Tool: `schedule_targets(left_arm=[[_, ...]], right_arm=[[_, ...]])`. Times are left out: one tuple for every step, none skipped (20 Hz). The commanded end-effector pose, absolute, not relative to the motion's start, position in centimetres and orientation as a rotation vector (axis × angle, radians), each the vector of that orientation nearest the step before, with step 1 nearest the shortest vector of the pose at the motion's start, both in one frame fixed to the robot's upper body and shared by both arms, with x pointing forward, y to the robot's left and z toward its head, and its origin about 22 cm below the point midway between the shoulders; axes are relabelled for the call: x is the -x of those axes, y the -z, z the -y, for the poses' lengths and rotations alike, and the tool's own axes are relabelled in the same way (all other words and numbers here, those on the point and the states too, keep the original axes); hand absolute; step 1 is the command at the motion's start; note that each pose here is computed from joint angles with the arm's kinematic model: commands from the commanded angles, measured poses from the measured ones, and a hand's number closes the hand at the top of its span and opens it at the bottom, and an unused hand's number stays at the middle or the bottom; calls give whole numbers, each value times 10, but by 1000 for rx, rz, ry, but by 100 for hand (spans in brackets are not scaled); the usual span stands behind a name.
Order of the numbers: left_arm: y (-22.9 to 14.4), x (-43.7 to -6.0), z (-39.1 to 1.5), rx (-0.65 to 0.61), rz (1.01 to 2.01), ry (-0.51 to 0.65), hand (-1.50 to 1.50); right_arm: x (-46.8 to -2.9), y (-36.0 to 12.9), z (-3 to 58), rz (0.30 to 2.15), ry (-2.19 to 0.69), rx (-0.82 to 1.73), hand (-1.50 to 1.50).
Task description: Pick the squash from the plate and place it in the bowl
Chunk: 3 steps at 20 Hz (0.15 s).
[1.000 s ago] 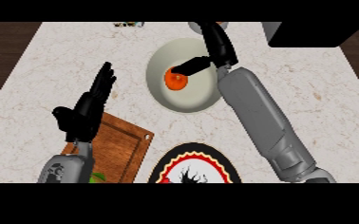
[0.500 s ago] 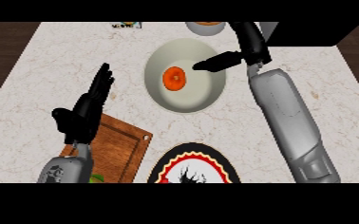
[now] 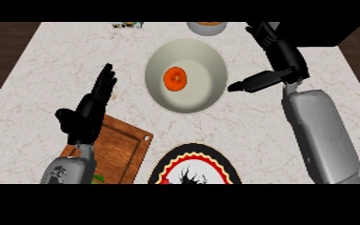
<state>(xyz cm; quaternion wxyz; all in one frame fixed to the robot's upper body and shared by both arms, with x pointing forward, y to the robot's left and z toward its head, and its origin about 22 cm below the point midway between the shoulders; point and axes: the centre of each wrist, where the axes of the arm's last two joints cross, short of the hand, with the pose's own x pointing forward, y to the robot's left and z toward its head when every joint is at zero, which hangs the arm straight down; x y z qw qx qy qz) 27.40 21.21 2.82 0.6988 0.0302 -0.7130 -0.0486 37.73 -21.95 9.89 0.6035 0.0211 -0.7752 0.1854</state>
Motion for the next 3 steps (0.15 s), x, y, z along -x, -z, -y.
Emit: schedule_targets(left_arm=[[-35,-273,-221,-79,1589,130,0],[-22,-263,-229,-81,1576,118,0],[-27,-282,-214,-77,1597,105,0]], right_arm=[[-361,-106,230,1799,-463,-71,-150],[-357,-77,250,1798,-446,-71,-150],[-370,-83,238,1786,-450,-77,-150]])
